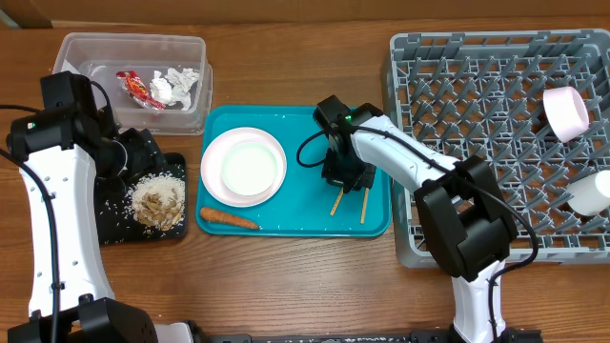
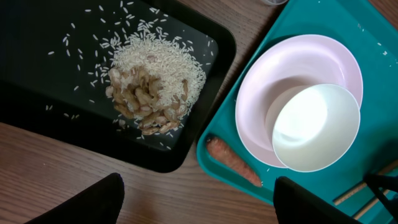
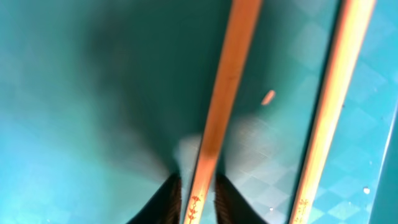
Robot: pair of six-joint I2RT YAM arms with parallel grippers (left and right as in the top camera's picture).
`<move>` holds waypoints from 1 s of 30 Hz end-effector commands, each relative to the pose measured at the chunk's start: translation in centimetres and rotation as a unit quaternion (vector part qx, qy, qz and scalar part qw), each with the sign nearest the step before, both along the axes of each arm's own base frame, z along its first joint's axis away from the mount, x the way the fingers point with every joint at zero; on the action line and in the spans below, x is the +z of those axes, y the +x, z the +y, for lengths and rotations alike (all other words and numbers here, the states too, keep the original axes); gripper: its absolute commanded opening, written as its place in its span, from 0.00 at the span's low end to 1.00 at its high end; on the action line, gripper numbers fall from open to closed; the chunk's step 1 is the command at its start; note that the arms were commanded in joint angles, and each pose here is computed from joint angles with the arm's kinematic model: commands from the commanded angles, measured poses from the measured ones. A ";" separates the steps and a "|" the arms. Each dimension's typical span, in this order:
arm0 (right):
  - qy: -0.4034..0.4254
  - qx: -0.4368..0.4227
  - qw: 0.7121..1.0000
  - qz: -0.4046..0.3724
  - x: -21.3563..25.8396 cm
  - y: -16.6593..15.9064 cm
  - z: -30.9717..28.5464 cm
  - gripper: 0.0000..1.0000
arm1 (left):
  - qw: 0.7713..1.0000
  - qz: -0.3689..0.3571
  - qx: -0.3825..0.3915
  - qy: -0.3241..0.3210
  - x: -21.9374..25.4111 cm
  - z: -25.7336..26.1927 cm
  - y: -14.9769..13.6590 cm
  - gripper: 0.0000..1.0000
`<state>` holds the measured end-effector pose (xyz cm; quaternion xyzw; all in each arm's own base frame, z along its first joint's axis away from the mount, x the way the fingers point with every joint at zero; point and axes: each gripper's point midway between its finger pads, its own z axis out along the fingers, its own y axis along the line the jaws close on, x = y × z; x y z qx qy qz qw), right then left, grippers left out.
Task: Sort waste into correct bins and load items into the dishwasher
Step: 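Carry one chopstick with right gripper into the dish rack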
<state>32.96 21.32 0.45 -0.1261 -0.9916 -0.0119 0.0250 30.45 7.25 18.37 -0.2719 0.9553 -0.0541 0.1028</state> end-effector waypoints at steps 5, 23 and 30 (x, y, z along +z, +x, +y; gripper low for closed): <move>-0.008 0.002 1.000 0.020 -1.3 -1.0 -0.3 0.04 | 1.000 -0.018 0.007 0.008 1.1 0.1 0.2 0.79; 0.012 0.207 0.972 -0.114 13.6 1.5 -2.9 0.04 | 1.000 -0.019 0.007 0.008 1.1 0.1 0.2 0.79; -0.091 0.220 0.963 -0.124 16.8 1.8 -11.1 0.04 | 1.000 -0.018 0.007 0.008 1.1 0.1 0.2 0.79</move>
